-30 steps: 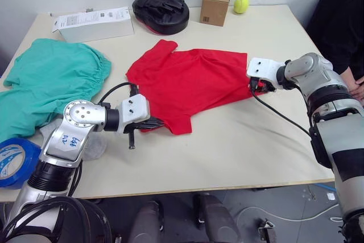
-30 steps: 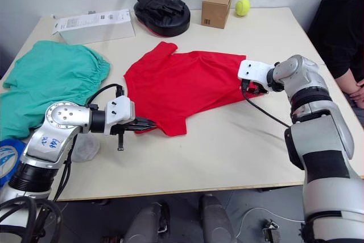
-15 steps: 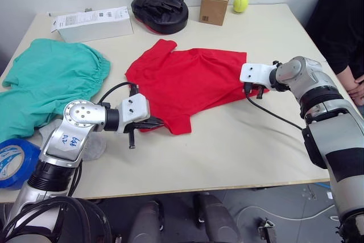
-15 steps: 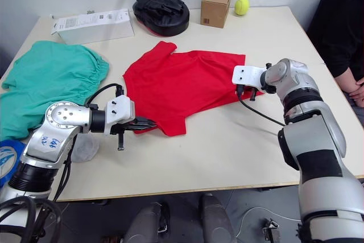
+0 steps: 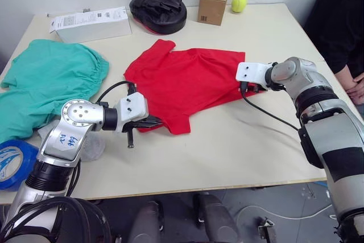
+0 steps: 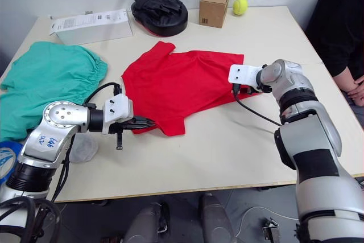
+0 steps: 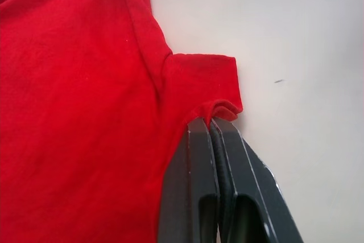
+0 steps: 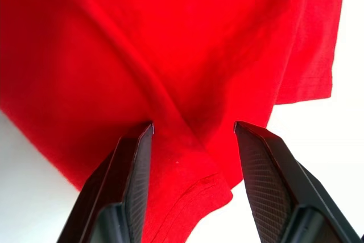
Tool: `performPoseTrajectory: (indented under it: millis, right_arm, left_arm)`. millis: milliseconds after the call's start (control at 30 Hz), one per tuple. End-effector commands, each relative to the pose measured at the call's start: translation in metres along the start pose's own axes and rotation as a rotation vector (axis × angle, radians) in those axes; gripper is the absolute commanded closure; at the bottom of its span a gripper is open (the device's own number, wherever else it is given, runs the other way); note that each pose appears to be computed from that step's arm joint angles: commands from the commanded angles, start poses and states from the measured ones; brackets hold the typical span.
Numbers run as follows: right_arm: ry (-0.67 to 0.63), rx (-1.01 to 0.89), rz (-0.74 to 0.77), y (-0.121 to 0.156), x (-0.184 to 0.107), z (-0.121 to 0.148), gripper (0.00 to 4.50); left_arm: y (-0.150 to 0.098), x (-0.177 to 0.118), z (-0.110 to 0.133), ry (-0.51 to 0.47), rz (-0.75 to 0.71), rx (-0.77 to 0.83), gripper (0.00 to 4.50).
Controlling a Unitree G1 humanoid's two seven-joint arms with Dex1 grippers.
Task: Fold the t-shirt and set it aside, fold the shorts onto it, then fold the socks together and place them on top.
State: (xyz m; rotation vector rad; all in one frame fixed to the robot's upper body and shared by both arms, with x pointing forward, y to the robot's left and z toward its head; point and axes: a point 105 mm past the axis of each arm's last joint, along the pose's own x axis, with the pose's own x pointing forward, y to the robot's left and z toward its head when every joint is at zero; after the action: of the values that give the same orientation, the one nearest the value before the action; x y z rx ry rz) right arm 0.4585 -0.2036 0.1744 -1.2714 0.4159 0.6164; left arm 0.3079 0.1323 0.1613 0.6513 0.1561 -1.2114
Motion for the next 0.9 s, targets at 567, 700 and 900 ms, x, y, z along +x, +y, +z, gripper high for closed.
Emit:
performPoseTrajectory:
  millis: [567,700,900]
  right_arm:
    - [-0.077,0.066,0.054,-0.006,-0.018,-0.005,4.47]
    - [-0.143,0.060,0.135,0.001,-0.033,-0.015,4.47]
    - [-0.248,0.011,0.296,0.025,-0.063,-0.030,4.47]
  left_arm:
    - [0.003,-0.011,0.011,-0.023,0.029,0.030,4.50]
    - [-0.003,-0.017,0.013,-0.042,0.008,0.000,4.50]
    - [-0.028,-0.031,0.014,-0.049,-0.089,-0.057,4.50]
